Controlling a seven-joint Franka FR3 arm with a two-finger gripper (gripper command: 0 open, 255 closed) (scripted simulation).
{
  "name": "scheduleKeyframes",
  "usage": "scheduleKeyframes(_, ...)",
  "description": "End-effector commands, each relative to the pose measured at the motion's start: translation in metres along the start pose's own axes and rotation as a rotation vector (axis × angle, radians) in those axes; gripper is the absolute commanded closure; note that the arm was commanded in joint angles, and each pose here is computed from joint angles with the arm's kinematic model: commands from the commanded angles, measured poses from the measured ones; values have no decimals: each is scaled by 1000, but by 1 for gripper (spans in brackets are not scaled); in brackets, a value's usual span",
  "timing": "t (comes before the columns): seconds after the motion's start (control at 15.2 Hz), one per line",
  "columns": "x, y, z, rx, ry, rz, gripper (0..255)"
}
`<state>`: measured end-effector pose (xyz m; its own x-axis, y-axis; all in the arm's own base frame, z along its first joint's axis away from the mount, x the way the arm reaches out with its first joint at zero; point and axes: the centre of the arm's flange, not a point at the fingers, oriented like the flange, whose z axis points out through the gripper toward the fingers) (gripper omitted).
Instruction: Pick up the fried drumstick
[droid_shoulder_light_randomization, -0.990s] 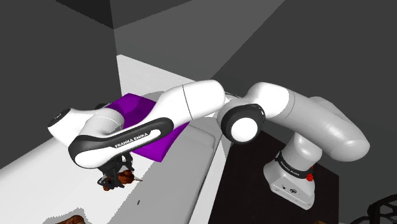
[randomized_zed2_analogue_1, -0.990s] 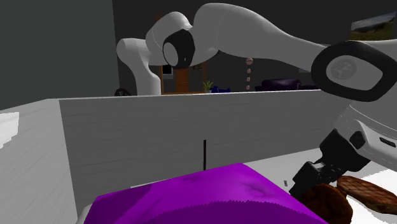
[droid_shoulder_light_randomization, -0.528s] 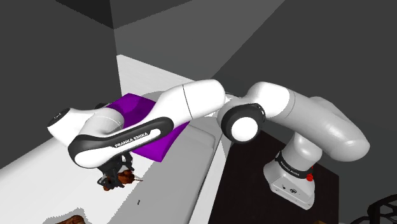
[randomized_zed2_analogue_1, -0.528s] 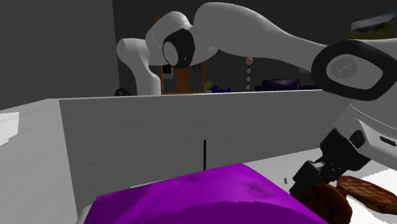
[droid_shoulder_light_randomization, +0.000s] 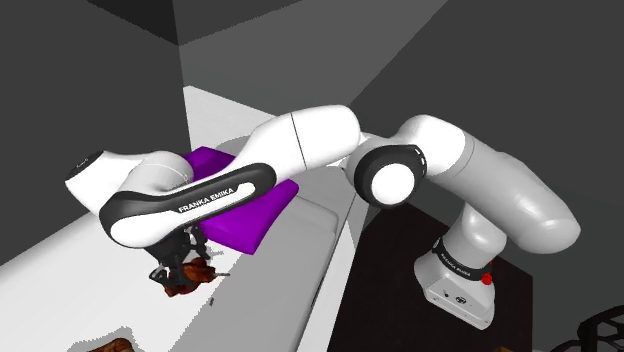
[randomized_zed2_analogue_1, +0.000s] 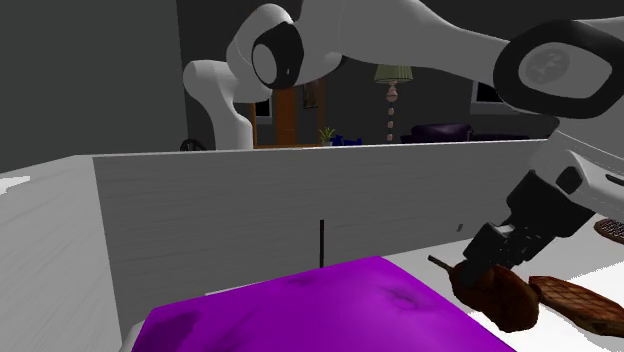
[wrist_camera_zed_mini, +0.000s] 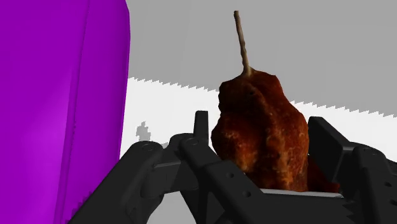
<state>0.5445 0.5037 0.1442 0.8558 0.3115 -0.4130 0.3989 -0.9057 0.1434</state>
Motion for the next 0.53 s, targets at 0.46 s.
scheduleKeyframes(0.46, -16, 4, -34, 0, 0, 0, 255)
